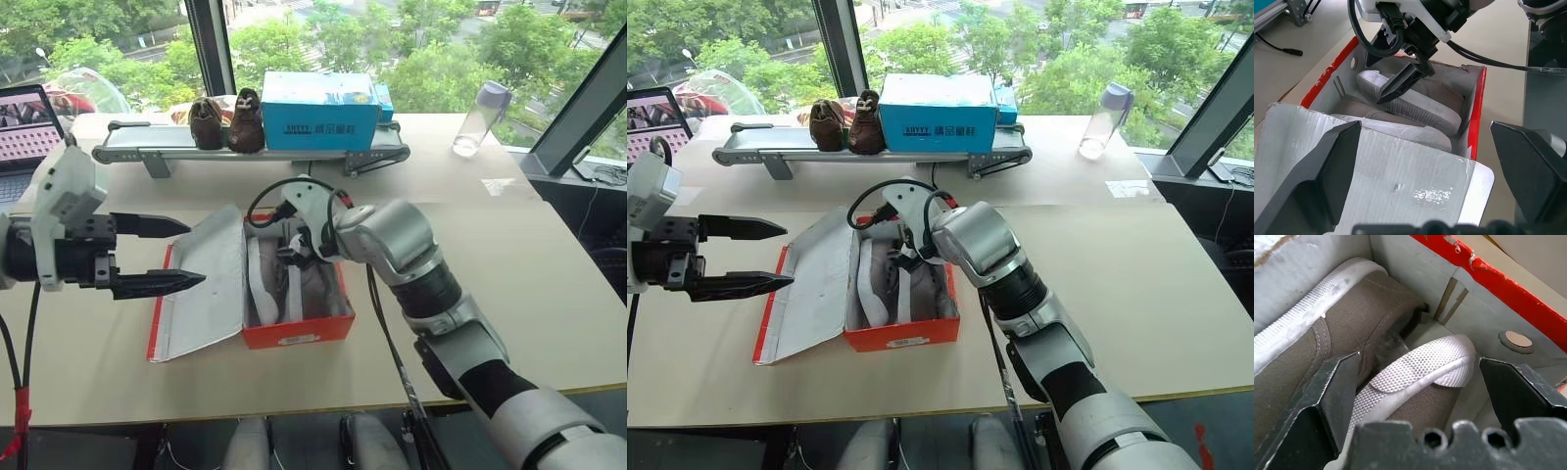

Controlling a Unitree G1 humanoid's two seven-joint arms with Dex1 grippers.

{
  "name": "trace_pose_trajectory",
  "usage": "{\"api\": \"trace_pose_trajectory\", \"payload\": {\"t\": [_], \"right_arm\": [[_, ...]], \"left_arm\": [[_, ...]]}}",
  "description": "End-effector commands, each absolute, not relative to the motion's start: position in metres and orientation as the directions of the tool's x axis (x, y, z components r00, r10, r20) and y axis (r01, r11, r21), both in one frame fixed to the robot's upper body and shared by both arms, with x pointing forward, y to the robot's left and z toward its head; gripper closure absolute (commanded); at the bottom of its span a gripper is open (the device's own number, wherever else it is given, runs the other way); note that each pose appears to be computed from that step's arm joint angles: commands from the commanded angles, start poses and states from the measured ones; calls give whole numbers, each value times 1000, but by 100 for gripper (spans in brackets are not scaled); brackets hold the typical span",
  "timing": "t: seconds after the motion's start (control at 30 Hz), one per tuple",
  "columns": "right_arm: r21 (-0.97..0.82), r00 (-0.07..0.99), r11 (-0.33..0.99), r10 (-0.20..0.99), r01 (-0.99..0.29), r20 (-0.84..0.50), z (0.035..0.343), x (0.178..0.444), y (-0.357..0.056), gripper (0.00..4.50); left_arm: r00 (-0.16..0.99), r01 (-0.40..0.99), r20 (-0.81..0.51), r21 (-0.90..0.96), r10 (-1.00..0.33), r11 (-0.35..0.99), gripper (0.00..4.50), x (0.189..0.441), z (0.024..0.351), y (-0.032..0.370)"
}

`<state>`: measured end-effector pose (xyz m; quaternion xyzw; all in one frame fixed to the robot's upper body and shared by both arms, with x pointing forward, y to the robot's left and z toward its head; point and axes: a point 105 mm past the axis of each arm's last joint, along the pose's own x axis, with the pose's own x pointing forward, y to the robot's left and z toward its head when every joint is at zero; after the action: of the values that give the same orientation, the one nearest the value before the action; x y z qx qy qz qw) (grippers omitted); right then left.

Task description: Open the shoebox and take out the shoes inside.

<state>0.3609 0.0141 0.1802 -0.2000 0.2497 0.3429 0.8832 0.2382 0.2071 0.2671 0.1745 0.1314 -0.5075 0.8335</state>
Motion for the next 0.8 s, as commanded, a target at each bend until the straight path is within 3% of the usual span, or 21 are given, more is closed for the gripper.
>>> {"api": "trace_pose_trajectory", "payload": {"t": [0.03,0.13,0.47,0.7,0.8], "right_arm": [[-212,661,697,471,-685,-584,173,366,7,4],[-209,660,705,458,-677,-595,167,367,3,75],[-208,678,728,439,-653,-590,168,371,-5,391],[-139,669,741,488,-657,-561,181,368,2,409],[-70,675,756,533,-650,-510,206,368,4,409]], "left_arm": [[465,885,-389,213,-796,413,0,238,277,207],[464,886,-388,216,-797,411,0,237,277,206],[465,885,-387,222,-796,409,0,239,278,207],[457,889,-387,223,-800,400,0,240,278,206],[450,893,-389,224,-804,391,0,241,278,205]]}}
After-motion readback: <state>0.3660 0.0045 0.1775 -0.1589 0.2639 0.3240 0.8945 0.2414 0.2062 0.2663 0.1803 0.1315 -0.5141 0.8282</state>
